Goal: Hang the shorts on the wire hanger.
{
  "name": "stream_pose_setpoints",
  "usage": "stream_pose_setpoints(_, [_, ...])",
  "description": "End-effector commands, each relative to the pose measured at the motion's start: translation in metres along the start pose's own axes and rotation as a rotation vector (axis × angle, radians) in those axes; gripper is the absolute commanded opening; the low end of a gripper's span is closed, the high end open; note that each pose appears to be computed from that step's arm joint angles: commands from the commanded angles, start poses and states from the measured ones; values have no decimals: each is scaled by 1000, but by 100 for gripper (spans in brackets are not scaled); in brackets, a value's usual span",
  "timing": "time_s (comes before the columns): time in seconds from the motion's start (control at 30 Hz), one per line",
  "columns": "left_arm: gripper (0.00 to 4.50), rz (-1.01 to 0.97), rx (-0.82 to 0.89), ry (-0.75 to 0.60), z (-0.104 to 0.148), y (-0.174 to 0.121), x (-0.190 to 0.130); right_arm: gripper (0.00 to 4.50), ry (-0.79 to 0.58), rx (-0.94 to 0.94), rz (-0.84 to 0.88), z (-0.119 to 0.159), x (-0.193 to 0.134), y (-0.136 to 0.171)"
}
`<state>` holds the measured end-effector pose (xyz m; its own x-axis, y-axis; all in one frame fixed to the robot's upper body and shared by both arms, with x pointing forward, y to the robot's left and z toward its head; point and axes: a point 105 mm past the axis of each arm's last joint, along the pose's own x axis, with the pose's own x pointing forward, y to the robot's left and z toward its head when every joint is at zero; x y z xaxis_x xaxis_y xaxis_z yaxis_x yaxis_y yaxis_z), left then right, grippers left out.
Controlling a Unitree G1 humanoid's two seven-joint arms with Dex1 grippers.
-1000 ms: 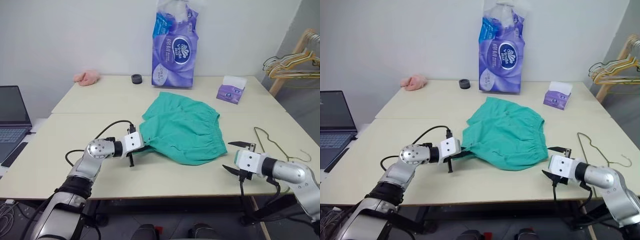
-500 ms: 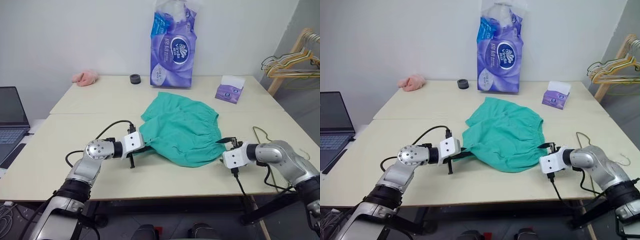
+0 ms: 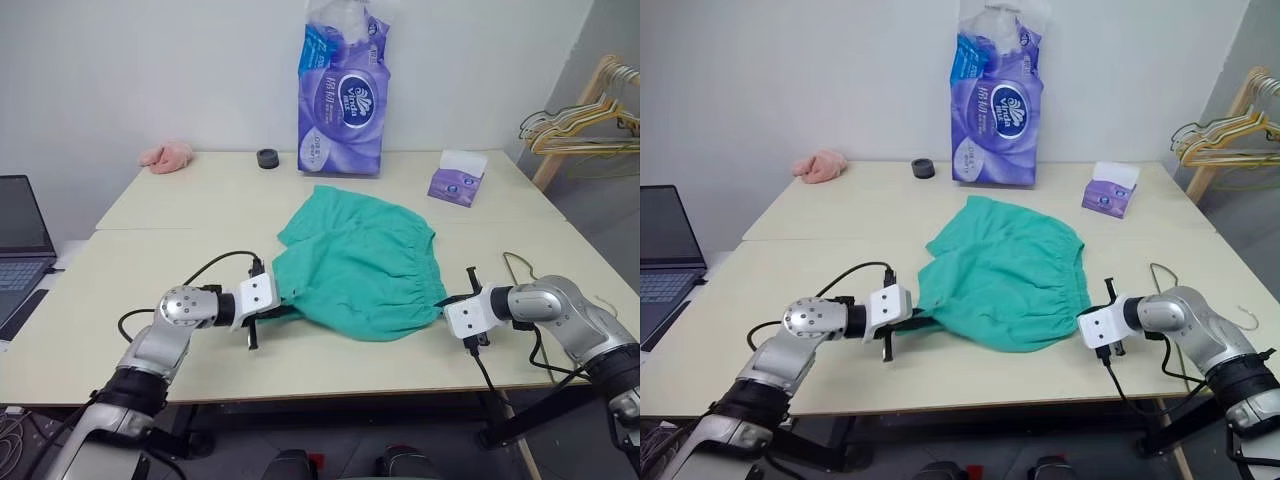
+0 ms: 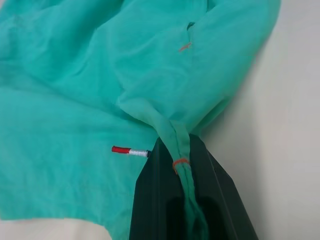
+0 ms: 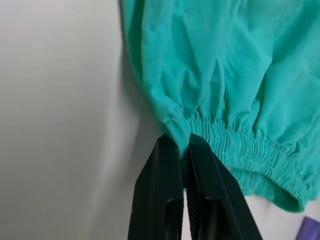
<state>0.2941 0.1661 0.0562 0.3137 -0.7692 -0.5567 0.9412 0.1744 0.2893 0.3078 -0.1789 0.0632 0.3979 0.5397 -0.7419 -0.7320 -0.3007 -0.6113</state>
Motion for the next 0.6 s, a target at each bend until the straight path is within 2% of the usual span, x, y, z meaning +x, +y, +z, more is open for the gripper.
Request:
stream_pose_setpoints(0.03, [0, -199, -77, 0, 8, -32, -13, 2, -66, 26, 36, 15, -18, -2])
stream_pose_setpoints(0.23, [0, -406, -207, 36, 11, -73, -30, 2, -130, 70, 112, 31, -31, 12])
stream_pose_setpoints(0.5, [0, -341, -195, 38, 12, -71, -19, 2, -163, 122, 233, 43, -39, 35])
stream_pose_setpoints(0.57, [0, -315, -206, 51, 9, -69, -17, 57, -156, 115, 254, 42, -41, 38])
stream_pose_setpoints(0.6, [35, -305, -212, 48, 9, -68, -16, 87, -147, 114, 255, 41, -42, 39])
